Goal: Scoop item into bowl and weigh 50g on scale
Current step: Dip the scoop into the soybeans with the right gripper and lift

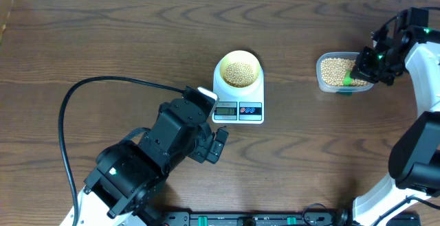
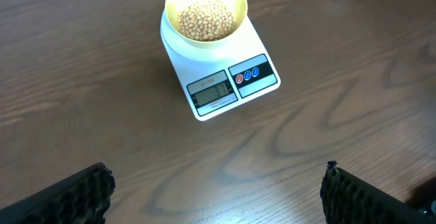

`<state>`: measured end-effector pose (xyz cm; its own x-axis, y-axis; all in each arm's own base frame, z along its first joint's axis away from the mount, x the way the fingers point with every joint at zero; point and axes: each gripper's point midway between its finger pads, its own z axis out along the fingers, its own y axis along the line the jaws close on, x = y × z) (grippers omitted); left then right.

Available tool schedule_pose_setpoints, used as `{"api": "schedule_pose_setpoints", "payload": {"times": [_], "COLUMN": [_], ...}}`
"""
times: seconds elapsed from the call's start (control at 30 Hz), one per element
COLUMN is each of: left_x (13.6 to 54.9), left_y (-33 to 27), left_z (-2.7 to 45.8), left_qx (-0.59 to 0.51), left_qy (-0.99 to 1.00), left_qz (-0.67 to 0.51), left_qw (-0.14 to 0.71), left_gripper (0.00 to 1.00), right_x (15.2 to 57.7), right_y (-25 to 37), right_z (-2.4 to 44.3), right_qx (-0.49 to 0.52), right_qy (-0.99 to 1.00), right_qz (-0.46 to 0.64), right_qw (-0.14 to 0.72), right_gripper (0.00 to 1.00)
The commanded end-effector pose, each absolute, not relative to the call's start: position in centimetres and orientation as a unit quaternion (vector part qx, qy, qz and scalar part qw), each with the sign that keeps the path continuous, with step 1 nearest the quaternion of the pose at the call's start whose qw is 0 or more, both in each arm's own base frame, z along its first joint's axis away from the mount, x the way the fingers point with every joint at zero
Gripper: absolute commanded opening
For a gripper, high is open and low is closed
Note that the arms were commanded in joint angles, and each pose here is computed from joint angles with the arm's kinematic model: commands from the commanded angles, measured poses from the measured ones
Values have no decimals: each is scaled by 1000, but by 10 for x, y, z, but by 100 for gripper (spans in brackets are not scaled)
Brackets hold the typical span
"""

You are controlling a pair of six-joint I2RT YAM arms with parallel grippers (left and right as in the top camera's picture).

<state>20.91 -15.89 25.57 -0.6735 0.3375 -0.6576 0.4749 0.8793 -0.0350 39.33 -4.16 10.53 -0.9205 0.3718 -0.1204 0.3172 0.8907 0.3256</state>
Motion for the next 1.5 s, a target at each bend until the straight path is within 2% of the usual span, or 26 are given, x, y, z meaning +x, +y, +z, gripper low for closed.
{"api": "schedule_pose_setpoints", "payload": {"times": [0.0,0.43,0.9,1.47], "left_x": [209,209,209,209], "left_y": [-160,-160,-160,-160], "left_z": [263,263,263,263], "left_qx": [221,221,221,221], "left_qy": [907,907,907,907], "left_qz": [-109,-109,-109,-109], "left_qw": [342,342,342,342], "left_gripper": [99,99,99,99], "right_x": [393,395,393,388], "right_y": [-27,-13,-34,-43], "right_z": [112,93,114,117], "right_qx": [147,138,150,163], "right_qy": [964,945,901,854], "right_qz": [200,273,375,454], "right_qw": [99,116,158,194], "right_gripper": [1,1,1,1]}}
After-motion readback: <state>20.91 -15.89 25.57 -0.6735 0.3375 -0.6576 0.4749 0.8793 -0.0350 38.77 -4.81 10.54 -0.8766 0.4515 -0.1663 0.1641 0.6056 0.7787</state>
